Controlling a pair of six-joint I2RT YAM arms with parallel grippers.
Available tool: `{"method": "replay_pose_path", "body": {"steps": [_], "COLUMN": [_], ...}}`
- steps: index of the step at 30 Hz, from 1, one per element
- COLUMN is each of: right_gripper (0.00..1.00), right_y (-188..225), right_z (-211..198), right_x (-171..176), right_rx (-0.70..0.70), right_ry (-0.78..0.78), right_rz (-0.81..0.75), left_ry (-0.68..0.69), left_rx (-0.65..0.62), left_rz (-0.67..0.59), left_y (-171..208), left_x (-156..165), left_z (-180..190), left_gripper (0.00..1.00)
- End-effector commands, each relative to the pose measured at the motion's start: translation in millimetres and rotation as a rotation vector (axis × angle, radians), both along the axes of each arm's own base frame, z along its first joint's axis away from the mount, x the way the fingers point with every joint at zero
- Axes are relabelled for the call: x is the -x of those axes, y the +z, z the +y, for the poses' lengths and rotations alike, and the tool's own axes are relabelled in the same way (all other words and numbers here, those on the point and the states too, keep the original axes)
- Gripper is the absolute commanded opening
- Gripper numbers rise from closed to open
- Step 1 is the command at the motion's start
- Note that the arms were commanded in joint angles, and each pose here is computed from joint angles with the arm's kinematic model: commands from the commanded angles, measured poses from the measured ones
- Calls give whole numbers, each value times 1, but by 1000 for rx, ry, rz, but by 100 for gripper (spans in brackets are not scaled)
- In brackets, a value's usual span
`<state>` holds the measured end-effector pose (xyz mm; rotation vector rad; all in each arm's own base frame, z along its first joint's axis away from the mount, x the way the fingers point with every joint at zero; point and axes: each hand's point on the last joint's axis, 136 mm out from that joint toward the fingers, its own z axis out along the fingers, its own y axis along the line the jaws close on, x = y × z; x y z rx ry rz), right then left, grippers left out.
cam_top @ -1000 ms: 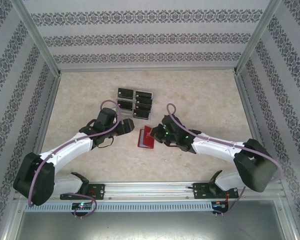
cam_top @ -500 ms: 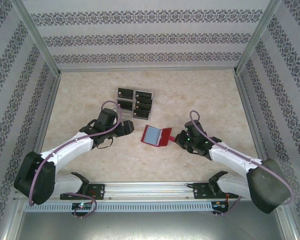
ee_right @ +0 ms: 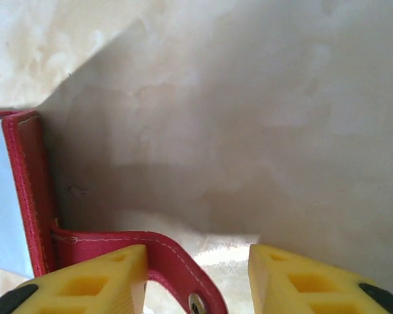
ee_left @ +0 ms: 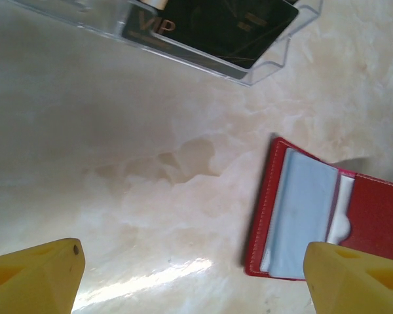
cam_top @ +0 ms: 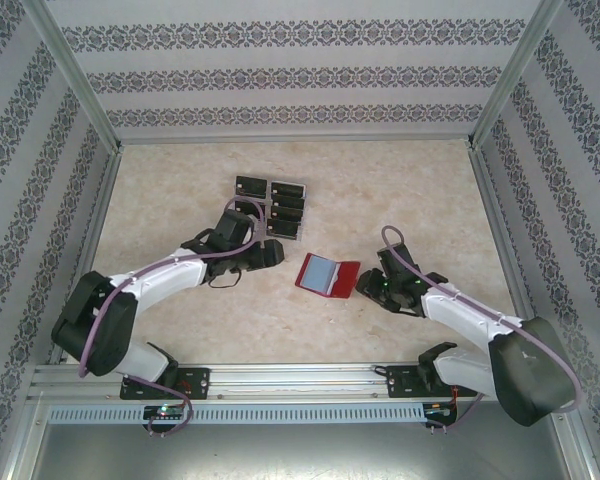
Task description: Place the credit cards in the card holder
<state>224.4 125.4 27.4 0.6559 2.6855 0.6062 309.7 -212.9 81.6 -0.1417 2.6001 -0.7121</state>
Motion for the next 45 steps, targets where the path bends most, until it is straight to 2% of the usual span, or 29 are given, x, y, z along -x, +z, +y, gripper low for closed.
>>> {"method": "replay_pose_path", "body": {"steps": [1,3,7,12,16,22,28,36,45], "right_gripper": [48,52,51,42,35,19,15,7,6], "right_y": [17,31,57,88,94,68,42,-29,-46], "right_z": [-4,-4,2,32,65,88,72,32,28], "right_x": [0,0,1,-4,-13,-22,-19,-1,-1], "right_rx": [12,0,-26,-49,-46,-25,37,65,71], "right_ry": [4,5,24,112,198,253,235,154,154], "right_rz": [-40,-76,-139,-203,-210,-154,-109,40,80], "left_ry": [-46,-49,-50,-42,-13,-16,-25,-84,-208], "left_rx": [27,29,32,30,36,26,28,15,69], "left_rz": [-33,-33,-35,-40,-45,-48,-61,-42,6], "left_y": [10,9,7,7,7,9,15,9,-5], "left_x": [-7,-9,-10,-13,-18,-21,-23,-21,-15], "left_z": [-19,-22,-25,-26,-25,-27,-28,-35,-66], "left_gripper": [88,88,89,90,91,91,92,93,93]}}
